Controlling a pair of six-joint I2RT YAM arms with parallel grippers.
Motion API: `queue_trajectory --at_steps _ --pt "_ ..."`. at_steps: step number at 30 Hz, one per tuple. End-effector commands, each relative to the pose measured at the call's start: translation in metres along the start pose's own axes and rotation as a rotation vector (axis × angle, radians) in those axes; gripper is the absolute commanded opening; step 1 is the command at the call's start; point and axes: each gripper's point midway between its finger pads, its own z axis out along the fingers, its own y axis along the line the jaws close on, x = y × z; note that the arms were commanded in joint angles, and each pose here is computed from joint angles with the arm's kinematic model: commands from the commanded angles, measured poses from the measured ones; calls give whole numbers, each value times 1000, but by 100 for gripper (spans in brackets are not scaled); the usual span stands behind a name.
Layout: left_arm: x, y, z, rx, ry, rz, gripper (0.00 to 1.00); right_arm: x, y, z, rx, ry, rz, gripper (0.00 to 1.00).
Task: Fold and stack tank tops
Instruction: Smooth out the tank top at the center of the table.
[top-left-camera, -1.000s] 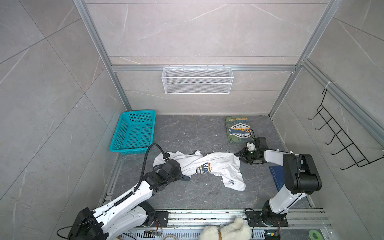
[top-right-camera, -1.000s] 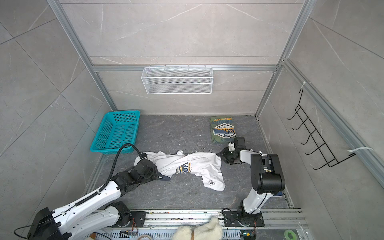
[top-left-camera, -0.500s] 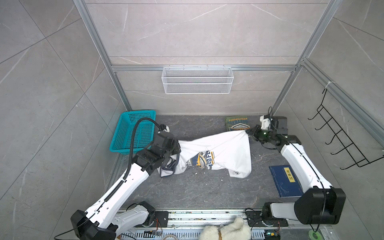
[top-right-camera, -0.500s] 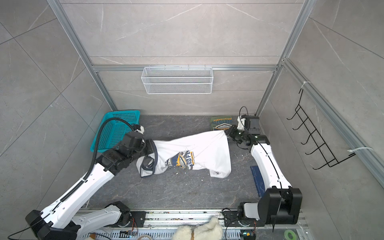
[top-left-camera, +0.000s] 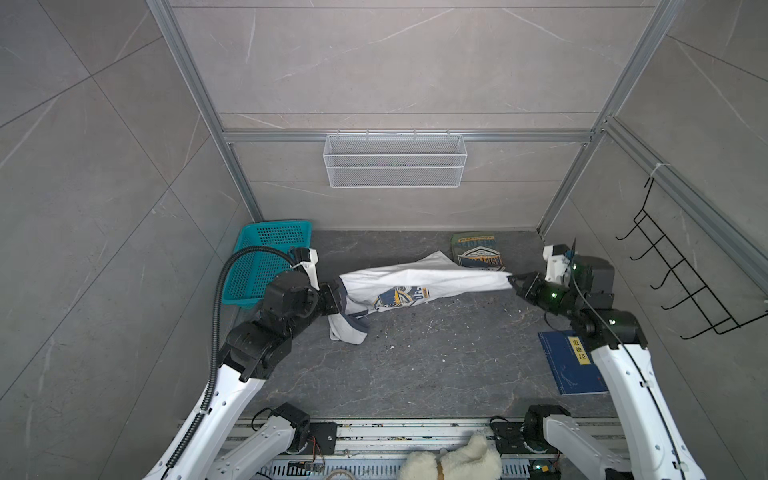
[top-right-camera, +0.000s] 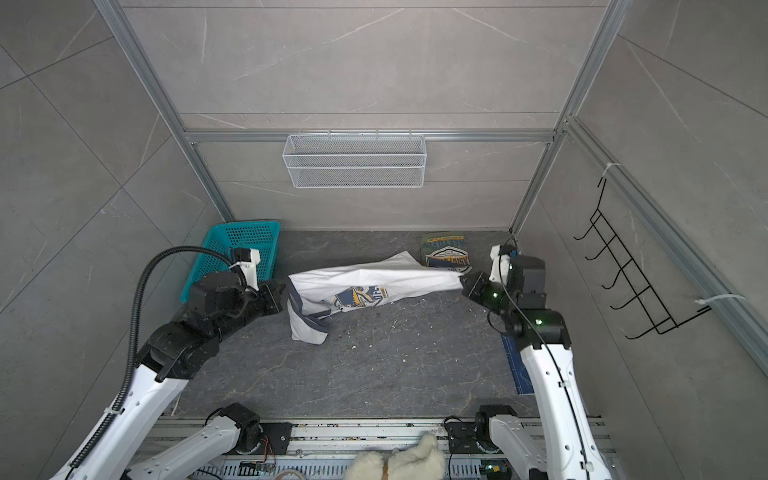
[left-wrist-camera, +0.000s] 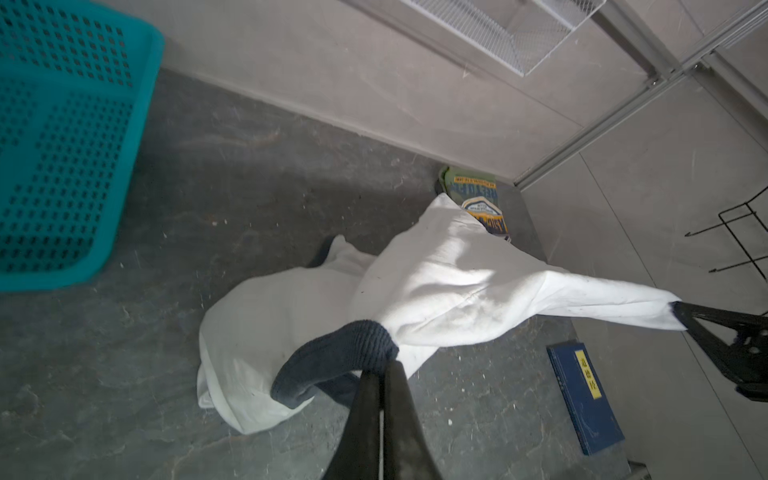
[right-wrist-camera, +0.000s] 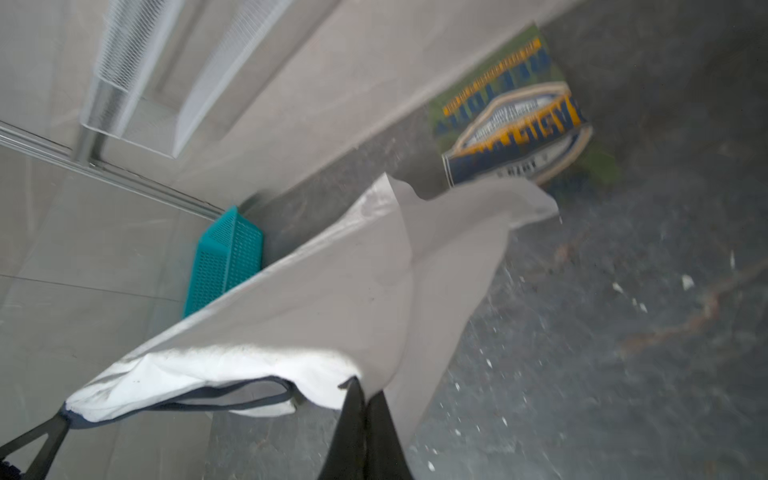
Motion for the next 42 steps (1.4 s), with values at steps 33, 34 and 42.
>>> queue_trajectory --at_steps 33,34,42 --pt "155 98 66 -220 323 -206 0 79 -92 200 189 479 109 44" --pt "156 98 66 -221 324 -205 0 78 -93 201 196 478 108 44" --pt "155 97 66 -222 324 -204 0 77 -108 202 279 477 64 47"
